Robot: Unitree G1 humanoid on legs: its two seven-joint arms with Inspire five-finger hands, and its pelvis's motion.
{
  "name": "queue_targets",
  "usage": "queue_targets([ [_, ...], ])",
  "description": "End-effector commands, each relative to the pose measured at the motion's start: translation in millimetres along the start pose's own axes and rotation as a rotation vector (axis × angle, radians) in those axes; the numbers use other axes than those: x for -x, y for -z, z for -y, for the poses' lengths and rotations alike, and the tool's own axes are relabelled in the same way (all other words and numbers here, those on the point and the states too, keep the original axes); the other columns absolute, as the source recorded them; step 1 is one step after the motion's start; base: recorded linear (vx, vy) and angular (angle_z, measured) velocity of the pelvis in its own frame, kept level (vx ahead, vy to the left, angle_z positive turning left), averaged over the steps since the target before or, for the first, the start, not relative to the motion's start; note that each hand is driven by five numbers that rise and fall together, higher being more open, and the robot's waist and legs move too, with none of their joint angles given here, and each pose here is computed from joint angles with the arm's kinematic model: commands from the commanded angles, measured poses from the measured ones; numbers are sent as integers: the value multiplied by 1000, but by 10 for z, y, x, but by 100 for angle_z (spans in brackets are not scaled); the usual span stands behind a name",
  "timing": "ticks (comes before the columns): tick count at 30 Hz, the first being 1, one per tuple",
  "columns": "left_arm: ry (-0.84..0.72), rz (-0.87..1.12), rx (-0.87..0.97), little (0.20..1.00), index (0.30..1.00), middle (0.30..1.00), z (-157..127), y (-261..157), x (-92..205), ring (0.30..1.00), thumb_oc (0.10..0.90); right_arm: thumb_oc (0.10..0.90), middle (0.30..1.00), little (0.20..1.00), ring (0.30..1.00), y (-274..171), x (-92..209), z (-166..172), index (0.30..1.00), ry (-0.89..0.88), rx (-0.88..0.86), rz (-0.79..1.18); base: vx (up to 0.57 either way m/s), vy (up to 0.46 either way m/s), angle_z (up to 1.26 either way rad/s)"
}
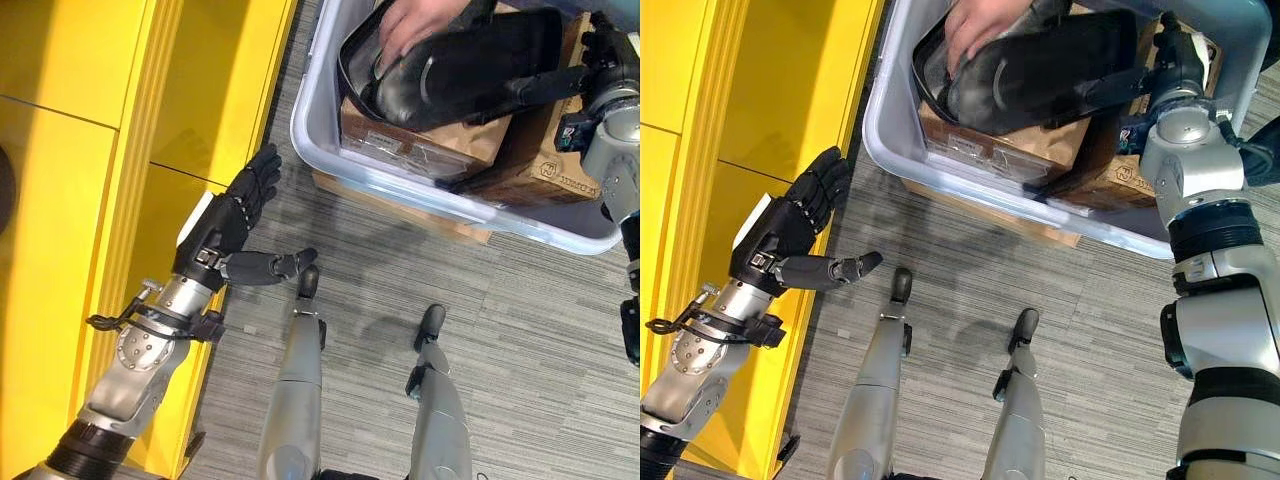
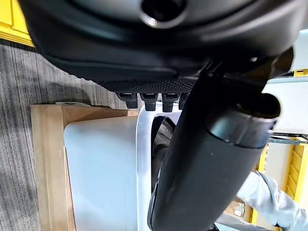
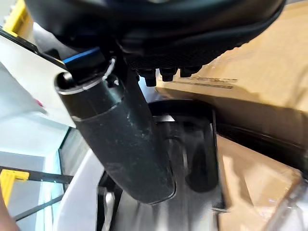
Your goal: Move parts from the plastic box to the shelf.
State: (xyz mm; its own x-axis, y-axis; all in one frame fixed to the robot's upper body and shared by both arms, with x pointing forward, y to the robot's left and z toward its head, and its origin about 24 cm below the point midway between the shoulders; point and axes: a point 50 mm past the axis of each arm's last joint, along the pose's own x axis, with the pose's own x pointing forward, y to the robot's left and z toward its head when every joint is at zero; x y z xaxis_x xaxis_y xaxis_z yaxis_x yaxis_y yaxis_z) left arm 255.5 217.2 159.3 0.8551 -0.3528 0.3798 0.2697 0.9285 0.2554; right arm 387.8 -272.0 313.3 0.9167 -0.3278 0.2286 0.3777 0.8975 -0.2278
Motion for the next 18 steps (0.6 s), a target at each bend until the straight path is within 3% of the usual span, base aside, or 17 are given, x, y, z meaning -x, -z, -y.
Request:
queue_targets([
  [1, 72, 250, -8, 1000, 1000, 1000, 85, -441, -75, 1000, 900, 900, 1000, 1000, 1000, -424, 11, 306, 1000, 53, 68, 182, -52, -33, -2],
  [16, 144, 272, -32, 1000, 1000, 1000, 87, -507, -108, 1000, 900, 900, 1000, 1000, 1000, -295, 81, 82, 1000, -44, 270, 249, -52, -69, 0],
  [18, 156, 275, -35, 1000, 1000, 1000, 78, -521, -118, 1000, 900, 900, 1000, 1000, 1000, -334, 127, 53, 1000, -26, 411, 318, -62, -113, -7],
])
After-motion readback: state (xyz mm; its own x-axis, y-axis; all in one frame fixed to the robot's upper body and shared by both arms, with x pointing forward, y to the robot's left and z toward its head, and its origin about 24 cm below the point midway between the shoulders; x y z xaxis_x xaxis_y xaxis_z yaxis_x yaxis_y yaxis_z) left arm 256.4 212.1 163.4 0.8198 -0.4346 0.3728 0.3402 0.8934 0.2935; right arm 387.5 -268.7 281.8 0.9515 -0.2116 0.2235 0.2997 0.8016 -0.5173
